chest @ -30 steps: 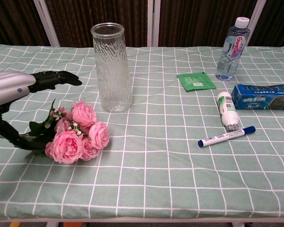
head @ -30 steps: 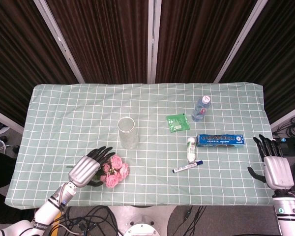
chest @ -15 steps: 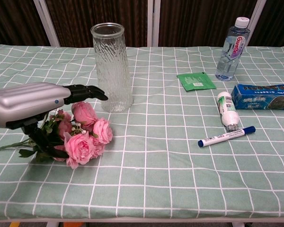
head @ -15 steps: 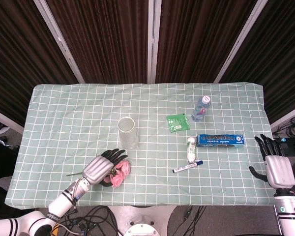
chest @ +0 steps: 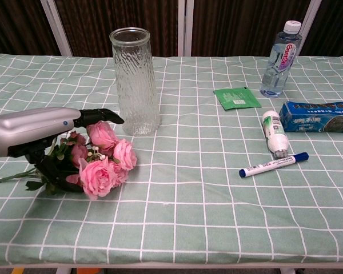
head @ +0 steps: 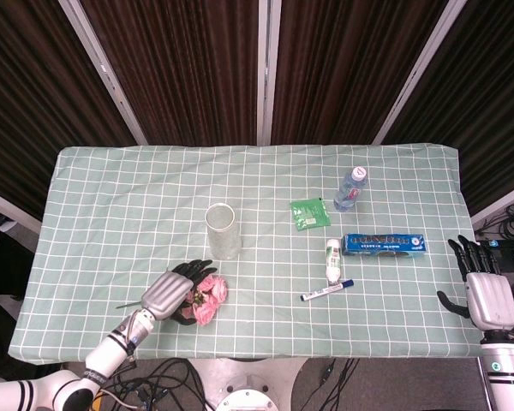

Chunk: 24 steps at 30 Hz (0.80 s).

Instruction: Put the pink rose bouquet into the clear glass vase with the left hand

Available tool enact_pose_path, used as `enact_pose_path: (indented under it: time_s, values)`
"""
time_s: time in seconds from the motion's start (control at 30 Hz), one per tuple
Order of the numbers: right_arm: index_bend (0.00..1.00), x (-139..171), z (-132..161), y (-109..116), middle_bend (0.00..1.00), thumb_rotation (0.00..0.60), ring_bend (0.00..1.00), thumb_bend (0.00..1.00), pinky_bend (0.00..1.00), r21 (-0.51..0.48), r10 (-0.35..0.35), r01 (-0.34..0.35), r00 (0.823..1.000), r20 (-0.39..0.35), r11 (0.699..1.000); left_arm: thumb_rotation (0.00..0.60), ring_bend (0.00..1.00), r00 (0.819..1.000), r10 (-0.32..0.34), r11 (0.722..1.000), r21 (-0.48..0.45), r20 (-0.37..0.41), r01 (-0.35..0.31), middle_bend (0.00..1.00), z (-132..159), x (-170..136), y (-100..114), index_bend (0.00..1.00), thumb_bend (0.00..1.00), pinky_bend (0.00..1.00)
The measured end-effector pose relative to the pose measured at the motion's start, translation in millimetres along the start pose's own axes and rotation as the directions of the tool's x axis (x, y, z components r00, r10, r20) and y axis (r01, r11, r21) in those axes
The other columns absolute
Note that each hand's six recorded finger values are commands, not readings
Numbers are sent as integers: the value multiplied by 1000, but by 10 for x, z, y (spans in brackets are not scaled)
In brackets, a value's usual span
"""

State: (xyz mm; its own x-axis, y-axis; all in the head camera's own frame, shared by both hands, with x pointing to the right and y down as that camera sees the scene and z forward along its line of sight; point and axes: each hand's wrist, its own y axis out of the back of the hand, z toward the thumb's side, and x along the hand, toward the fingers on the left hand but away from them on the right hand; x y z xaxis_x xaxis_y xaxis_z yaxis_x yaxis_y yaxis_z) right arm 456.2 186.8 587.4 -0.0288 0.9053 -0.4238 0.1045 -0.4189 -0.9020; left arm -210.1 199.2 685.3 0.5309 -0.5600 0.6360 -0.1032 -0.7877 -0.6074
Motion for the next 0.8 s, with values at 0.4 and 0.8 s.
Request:
enact_pose_path:
  time_s: [0.4,0.8]
  values:
    - [0,-11,12,-13,0,600,0,147,0,3,3,-3,1000,1,1000,600,0,998,-27,992,-127,-60,19,0,-22,79,37,77,42,123]
    - [0,-2,-18,-35,0,600,0,150,0,-1,12,-12,1000,9,1000,600,14,994,-76,987,-150,-73,64,58,-10,216,-45,80,45,181]
